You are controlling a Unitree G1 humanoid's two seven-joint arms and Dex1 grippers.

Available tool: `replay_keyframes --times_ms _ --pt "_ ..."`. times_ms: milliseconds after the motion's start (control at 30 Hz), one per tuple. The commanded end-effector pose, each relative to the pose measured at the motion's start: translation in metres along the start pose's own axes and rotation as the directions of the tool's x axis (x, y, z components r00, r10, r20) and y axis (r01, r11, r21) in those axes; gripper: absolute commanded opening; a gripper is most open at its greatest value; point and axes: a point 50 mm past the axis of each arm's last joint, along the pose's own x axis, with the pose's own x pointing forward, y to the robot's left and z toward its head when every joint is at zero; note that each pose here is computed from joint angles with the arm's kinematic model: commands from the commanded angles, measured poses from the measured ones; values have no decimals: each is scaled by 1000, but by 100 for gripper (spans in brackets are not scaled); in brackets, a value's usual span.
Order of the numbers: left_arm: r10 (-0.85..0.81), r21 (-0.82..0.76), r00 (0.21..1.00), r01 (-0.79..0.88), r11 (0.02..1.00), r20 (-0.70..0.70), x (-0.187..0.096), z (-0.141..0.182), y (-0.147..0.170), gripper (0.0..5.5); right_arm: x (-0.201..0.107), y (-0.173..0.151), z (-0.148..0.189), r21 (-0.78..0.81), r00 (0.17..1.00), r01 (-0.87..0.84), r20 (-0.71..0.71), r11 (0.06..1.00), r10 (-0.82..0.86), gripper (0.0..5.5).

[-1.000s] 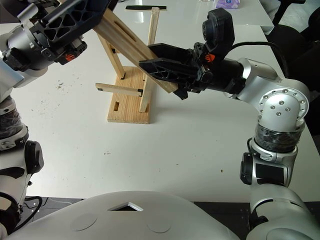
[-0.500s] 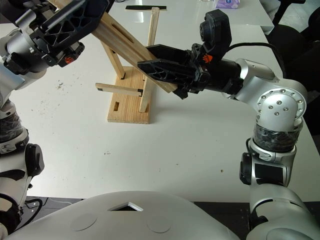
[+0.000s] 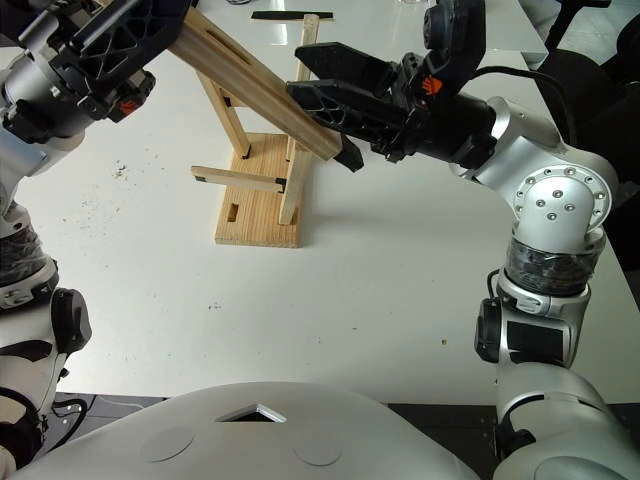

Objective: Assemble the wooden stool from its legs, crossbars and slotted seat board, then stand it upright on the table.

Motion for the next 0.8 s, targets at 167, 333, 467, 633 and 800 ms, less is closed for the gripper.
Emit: replay_keyframes --times_ms 167,333,467,633,800 --pt "196 435 979 -202 877 61 -35 63 1 206 -15 -18 31 -97 949 266 199 959 -243 367" --pt "336 589 935 -212 780 -109 -75 65 -3 206 -24 -26 29 -140 903 387 256 911 -344 367" --pt "477 636 855 -254 729 -205 -109 50 6 206 -26 -30 27 -163 894 416 256 895 -369 367" --pt "596 607 764 -358 710 -247 -148 15 19 206 -27 -37 28 -194 887 441 241 876 -394 367" --pt "614 507 725 -420 753 -312 -164 -38 23 206 -24 -47 22 -198 886 450 217 871 -409 367"
